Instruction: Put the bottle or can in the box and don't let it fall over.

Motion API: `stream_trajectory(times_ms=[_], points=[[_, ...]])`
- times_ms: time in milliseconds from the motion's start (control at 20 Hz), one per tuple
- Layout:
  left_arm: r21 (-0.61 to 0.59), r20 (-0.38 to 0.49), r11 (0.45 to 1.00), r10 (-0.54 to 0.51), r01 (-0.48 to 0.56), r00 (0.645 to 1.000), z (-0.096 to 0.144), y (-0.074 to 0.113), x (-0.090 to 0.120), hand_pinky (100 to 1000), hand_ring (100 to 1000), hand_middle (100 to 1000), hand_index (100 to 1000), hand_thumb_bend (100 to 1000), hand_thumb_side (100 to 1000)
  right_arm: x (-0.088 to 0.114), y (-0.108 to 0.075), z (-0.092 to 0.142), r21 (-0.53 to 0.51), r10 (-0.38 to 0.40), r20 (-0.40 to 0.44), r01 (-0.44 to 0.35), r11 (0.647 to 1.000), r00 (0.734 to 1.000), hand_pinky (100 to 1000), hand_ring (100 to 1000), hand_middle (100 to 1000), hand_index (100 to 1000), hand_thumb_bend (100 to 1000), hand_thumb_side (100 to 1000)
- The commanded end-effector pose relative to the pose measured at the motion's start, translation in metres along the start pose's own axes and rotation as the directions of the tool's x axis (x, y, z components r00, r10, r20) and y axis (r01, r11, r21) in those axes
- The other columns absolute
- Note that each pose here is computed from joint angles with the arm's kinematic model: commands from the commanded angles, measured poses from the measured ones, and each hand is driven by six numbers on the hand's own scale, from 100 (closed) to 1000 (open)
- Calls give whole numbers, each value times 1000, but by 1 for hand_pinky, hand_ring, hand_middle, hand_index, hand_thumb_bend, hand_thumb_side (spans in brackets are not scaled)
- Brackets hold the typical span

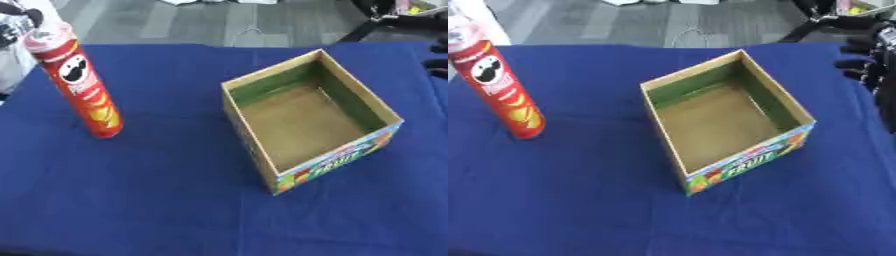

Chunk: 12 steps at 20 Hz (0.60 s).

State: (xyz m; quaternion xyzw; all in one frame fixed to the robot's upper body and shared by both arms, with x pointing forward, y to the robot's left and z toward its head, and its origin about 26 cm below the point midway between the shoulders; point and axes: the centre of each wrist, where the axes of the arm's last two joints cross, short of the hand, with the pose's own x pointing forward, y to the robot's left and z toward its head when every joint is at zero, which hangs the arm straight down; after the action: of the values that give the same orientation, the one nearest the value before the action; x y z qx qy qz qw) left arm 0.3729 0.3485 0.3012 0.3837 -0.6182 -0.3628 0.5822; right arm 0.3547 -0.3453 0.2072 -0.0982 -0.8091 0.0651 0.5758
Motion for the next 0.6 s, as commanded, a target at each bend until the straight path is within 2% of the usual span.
stream_trajectory(times_ms=[50, 200, 600], points=[[32, -2, 999, -21, 21, 1000, -1, 14, 3, 755, 886, 938, 915, 327, 886, 12, -5, -3, -1, 28, 31, -28, 1000, 999, 876, 761, 769, 804, 100, 977], [27, -3, 999, -26, 27, 1000, -4, 14, 4, 792, 893, 940, 914, 338, 887, 12, -5, -3, -1, 27, 30, -27, 1000, 999, 876, 761, 769, 804, 100, 977], [17, 31, 1000, -24, 24, 999, -7, 14, 9, 783, 892, 938, 911, 337, 885, 12, -5, -3, 0, 28, 31, -28, 1000, 999, 876, 761, 769, 804, 100, 976]])
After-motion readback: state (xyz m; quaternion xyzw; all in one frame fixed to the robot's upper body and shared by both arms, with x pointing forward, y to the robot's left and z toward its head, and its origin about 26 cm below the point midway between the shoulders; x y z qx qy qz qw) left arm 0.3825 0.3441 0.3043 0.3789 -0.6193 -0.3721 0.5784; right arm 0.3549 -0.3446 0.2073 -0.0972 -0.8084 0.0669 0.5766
